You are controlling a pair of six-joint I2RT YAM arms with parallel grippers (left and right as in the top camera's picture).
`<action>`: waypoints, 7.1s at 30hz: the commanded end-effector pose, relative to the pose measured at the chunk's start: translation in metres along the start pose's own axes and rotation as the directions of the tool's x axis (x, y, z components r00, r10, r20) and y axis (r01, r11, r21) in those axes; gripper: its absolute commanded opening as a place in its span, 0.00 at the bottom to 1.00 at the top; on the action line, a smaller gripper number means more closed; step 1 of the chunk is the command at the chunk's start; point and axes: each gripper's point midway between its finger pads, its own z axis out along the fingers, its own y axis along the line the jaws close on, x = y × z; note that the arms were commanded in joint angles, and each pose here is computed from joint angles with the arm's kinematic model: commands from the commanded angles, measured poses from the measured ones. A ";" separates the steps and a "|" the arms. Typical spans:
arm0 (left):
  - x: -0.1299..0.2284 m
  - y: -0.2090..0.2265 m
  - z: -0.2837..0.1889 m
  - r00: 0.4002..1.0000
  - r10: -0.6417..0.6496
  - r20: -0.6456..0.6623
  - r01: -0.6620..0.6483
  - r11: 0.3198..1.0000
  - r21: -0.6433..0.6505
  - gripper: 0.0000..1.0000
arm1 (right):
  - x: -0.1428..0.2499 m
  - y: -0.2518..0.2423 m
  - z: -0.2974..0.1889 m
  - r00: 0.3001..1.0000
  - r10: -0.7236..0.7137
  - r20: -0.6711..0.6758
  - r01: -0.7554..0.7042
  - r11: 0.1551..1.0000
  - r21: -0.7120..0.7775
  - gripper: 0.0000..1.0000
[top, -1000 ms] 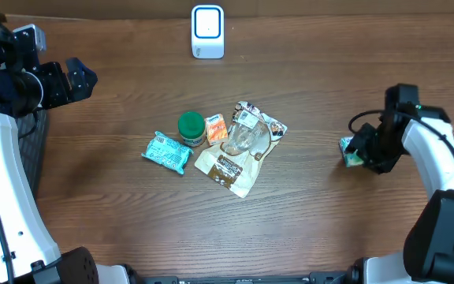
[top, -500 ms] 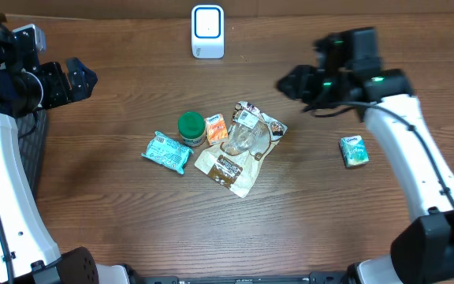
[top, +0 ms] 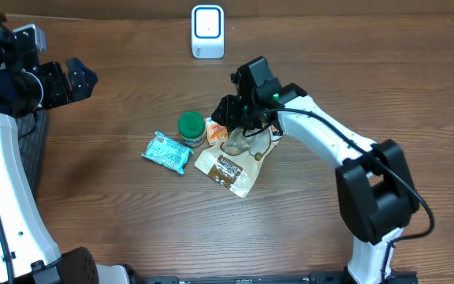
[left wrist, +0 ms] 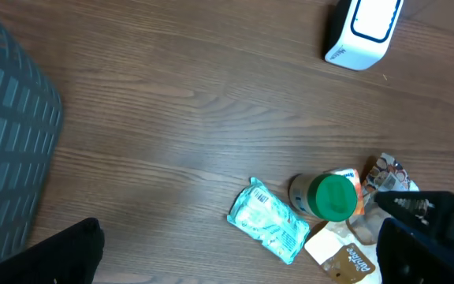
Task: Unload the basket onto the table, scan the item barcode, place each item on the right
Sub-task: 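Move the right gripper to the orange Kleenex pack and grasp it, then lift the orange pack and hold it before the scanner, then carry the orange pack right and place it beside the teal pack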
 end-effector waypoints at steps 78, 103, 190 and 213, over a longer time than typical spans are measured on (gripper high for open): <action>-0.002 -0.001 -0.001 1.000 0.017 0.006 -0.017 1.000 0.002 1.00 | -0.052 0.079 -0.202 0.964 -0.064 -0.257 -0.180 0.554 -0.813 0.04; -0.002 -0.001 -0.001 1.000 0.017 0.006 -0.017 1.000 0.002 1.00 | -0.058 0.045 -0.101 0.996 -0.017 0.088 0.037 0.973 -0.226 0.04; -0.002 -0.001 -0.001 1.000 0.017 0.006 -0.017 1.000 0.002 1.00 | -0.075 0.026 -0.195 0.965 -0.207 0.160 0.172 0.963 0.209 0.04; -0.002 -0.001 -0.001 1.000 0.017 0.006 -0.017 1.000 0.002 1.00 | 0.014 -0.252 -0.170 0.847 0.527 0.065 -0.495 0.739 0.457 0.04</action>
